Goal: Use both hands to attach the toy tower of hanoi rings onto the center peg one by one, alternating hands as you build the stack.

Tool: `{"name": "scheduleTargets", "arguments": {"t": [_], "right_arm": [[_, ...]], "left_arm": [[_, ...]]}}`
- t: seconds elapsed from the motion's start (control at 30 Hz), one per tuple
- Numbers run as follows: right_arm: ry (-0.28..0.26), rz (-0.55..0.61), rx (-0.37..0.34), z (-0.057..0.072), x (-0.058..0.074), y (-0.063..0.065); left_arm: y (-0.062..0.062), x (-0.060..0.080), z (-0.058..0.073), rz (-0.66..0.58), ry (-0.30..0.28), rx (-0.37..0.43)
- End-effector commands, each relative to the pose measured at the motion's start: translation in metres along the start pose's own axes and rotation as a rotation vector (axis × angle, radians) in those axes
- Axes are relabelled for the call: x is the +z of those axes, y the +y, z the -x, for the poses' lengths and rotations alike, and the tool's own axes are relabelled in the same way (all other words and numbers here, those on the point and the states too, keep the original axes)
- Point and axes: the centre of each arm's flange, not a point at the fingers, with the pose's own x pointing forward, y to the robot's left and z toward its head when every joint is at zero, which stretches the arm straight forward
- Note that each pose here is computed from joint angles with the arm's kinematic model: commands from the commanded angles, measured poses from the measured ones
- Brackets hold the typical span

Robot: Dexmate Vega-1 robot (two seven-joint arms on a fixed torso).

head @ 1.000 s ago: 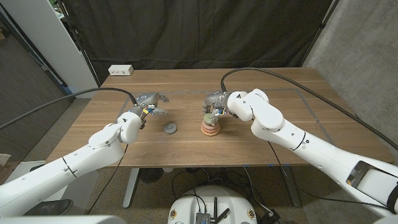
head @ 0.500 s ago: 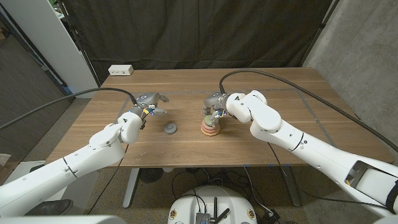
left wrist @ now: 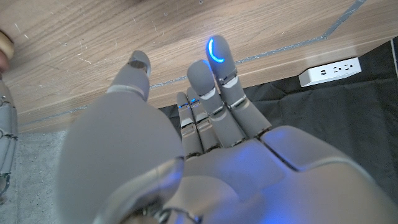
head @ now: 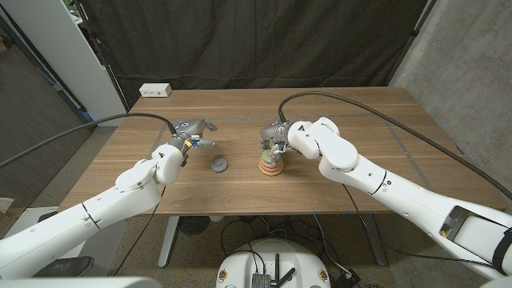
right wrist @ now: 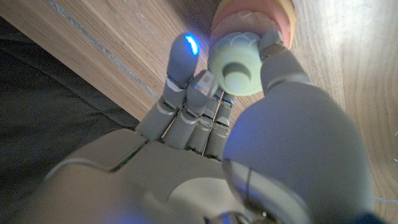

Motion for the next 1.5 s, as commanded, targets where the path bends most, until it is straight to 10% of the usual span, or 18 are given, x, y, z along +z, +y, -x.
{"name": "scheduleTargets", "arguments": {"t": [0.03,1.5], "right_arm": [[0.009,-0.005,0.021,-0.005,-0.002,0.005],[0.026,0.026,0.051,0.016,-0.015,-0.002]], "left_arm": [[0.000,-0.001,-0.001,0.002,-0.001,0.003],[0.001,0.000,-0.010,0.002,-0.013,0.003]]}}
